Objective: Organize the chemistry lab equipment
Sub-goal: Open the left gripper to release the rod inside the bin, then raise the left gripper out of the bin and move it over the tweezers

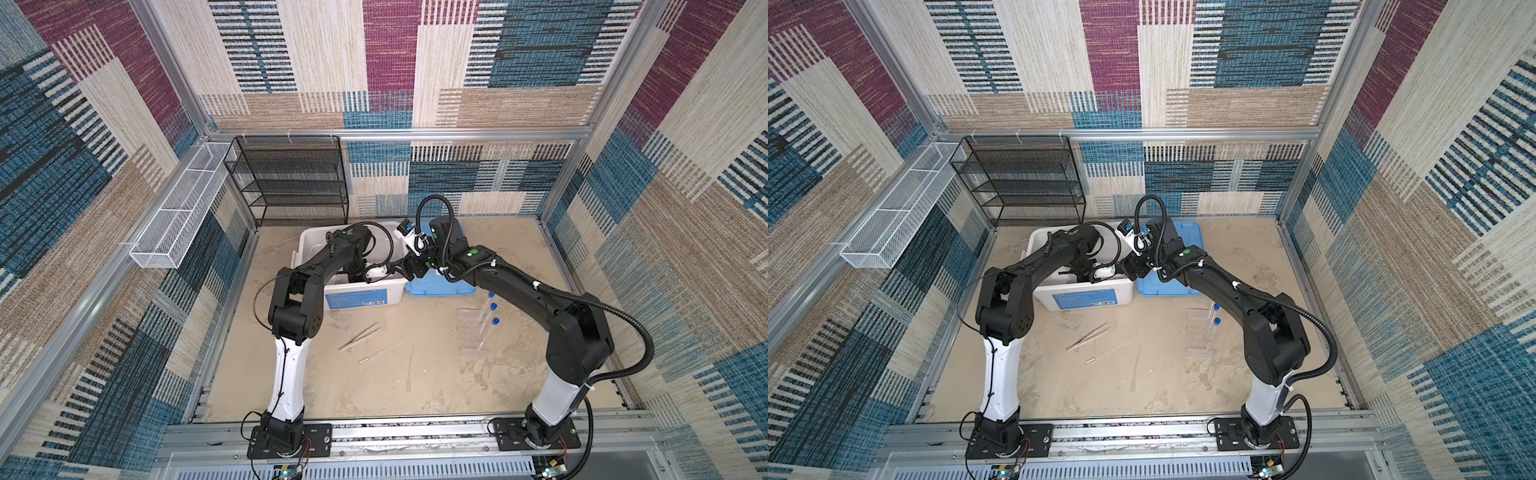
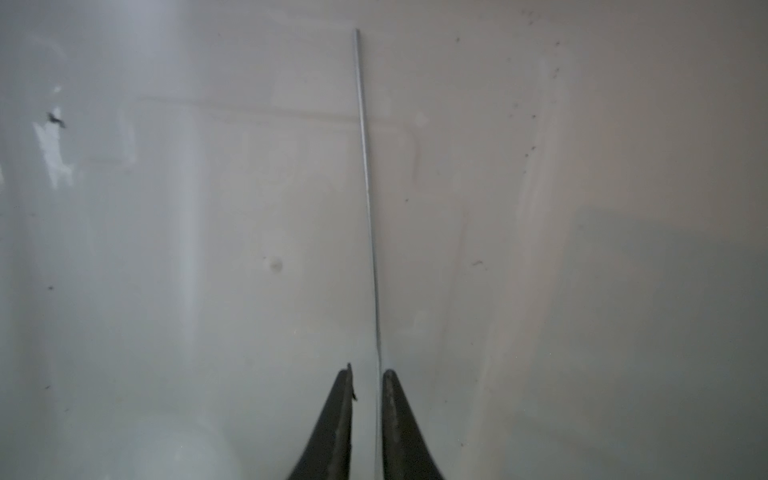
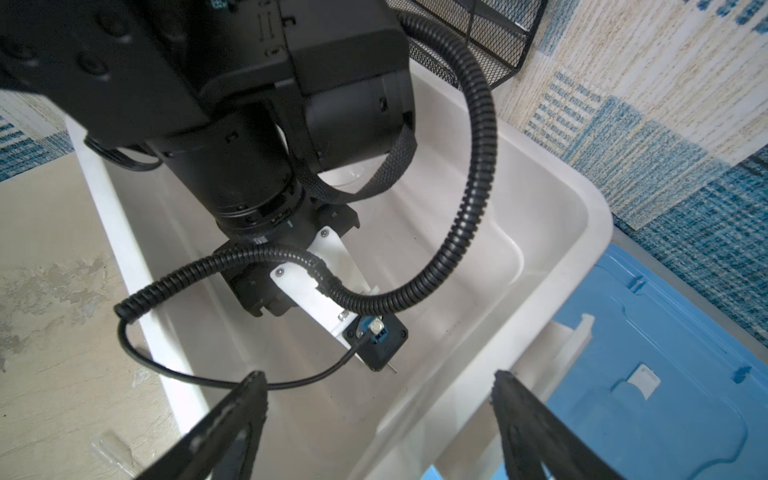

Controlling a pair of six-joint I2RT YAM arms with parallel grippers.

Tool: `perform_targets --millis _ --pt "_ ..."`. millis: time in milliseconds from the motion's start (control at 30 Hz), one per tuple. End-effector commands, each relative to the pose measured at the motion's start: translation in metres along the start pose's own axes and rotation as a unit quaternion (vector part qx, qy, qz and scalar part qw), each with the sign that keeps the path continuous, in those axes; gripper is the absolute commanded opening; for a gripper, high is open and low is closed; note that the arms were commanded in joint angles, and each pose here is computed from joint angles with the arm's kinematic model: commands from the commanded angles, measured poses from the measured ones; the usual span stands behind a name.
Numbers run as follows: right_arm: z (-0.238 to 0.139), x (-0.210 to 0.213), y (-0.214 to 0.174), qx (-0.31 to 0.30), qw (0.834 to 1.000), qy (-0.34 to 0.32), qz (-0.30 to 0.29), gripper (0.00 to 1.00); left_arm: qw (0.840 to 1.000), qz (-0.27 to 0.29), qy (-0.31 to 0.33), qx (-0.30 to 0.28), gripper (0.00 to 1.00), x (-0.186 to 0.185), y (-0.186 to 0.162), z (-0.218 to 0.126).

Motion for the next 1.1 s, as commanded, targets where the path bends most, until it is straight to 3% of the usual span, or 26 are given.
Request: perform_targets --millis 0,367,633,733,767,833,867,1067 --pt "-0.007 -0.004 0.014 -0.025 1.0 -0.013 -0.009 0.87 1.0 0.0 0.016 -0.01 0.18 0.002 0.004 -0.014" --pt "-0.039 0.0 0.045 -0.08 0.997 -0.013 -0.009 0.87 0.993 -0.002 0.08 -0.083 0.35 0.006 0.026 -0.091" --pt "-0.093 0.011 0.072 -0.147 0.989 -0.028 -0.003 0.91 0.973 -0.021 0.127 -0.192 0.47 -0.015 0.04 -0.179" --pt "-0.115 0.015 0.074 -0.165 0.986 -0.037 0.01 0.99 0.958 -0.036 0.139 -0.248 0.58 -0.03 0.042 -0.208" --pt "-0.121 0.018 0.073 -0.168 0.985 -0.039 0.012 0.99 0.952 -0.042 0.142 -0.267 0.66 -0.035 0.042 -0.217" --pt "-0.128 0.023 0.067 -0.163 0.986 -0.038 0.015 0.99 0.943 -0.048 0.141 -0.297 0.95 -0.047 0.042 -0.232" --pt "-0.132 0.026 0.063 -0.159 0.986 -0.038 0.014 0.99 0.941 -0.049 0.135 -0.306 0.99 -0.055 0.04 -0.237" --pt "-0.151 0.047 0.036 -0.158 0.987 -0.035 0.01 0.99 0.938 -0.022 0.129 -0.322 0.97 -0.105 0.013 -0.247"
Point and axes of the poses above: each gripper's point midway between its finger pads, its own z axis out along the fingers, its own x axis along the line the jaws close on, y = z × x, the point moved 2 cm from there along -z, back along the fingers, and after that the axes turned 13 degrees about -z, right-handed, at the moved point
